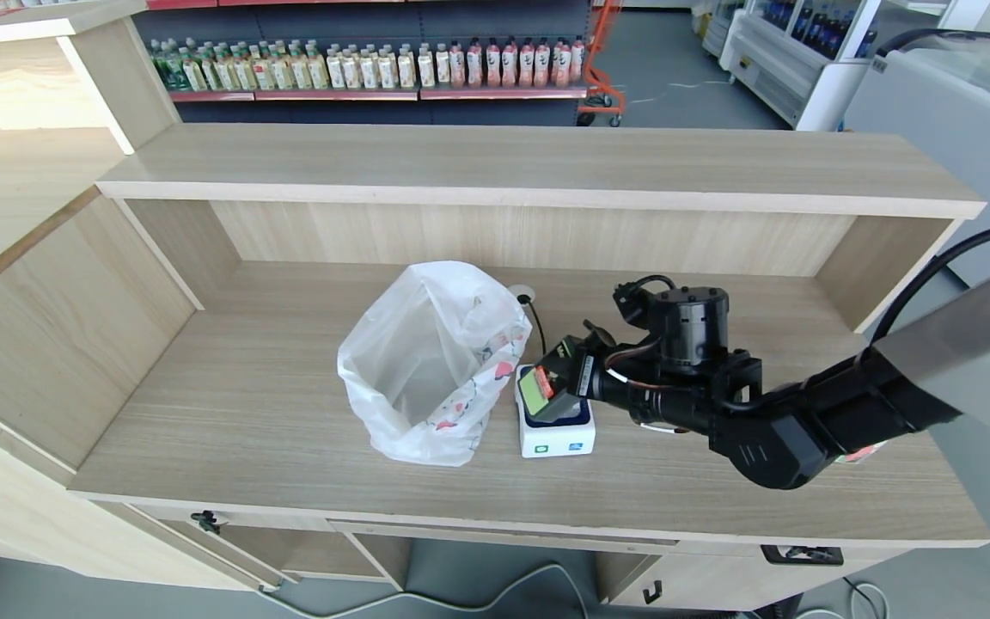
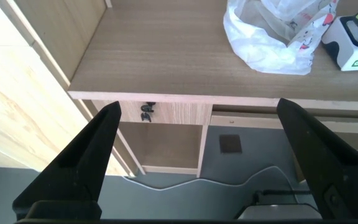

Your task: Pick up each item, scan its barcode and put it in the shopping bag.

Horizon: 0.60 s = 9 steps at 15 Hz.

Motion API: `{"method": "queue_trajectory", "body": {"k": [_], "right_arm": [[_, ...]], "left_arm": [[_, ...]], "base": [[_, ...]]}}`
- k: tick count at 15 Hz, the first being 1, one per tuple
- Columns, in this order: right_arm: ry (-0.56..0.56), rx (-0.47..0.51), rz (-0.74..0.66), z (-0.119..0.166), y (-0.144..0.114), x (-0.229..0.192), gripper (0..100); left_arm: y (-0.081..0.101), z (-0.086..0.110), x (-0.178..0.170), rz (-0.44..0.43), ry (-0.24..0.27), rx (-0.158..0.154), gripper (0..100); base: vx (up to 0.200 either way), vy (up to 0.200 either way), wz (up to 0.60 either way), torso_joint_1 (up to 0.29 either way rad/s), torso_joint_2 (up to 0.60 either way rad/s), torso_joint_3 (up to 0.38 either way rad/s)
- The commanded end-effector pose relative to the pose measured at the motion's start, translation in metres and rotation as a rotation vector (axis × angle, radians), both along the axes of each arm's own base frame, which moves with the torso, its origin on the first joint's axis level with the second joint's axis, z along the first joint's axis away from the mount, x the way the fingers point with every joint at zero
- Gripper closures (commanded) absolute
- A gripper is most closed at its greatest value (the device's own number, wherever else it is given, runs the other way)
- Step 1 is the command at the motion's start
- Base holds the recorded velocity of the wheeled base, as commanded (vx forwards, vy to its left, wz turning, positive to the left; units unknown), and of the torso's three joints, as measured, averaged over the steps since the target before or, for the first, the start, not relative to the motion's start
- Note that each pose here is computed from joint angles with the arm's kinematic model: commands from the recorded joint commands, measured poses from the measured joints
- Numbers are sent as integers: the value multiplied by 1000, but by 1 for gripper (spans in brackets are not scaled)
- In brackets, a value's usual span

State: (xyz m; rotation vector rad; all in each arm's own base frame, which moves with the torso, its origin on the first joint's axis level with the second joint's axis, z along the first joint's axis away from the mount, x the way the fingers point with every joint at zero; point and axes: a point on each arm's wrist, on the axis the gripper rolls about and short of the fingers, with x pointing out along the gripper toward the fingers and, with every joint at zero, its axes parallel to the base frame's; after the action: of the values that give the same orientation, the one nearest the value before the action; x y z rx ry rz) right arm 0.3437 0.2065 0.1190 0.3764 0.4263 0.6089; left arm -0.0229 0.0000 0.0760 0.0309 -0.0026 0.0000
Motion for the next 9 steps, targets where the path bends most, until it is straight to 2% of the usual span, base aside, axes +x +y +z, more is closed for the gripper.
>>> {"method": "queue_trajectory", "body": {"k": [1, 5, 9], "right_arm": [[17, -11, 8, -10, 5, 2, 100], [13, -19, 7, -15, 10, 8, 100], [-5, -12, 12, -8, 12, 6, 100]], "left_arm": [[0, 0, 0, 0, -1, 0, 0], [0, 0, 0, 0, -1, -3, 0], [0, 0, 0, 0, 3, -6, 0]], "base": [[0, 0, 0, 0, 0, 0], [0, 0, 0, 0, 0, 0], [0, 0, 0, 0, 0, 0]]}}
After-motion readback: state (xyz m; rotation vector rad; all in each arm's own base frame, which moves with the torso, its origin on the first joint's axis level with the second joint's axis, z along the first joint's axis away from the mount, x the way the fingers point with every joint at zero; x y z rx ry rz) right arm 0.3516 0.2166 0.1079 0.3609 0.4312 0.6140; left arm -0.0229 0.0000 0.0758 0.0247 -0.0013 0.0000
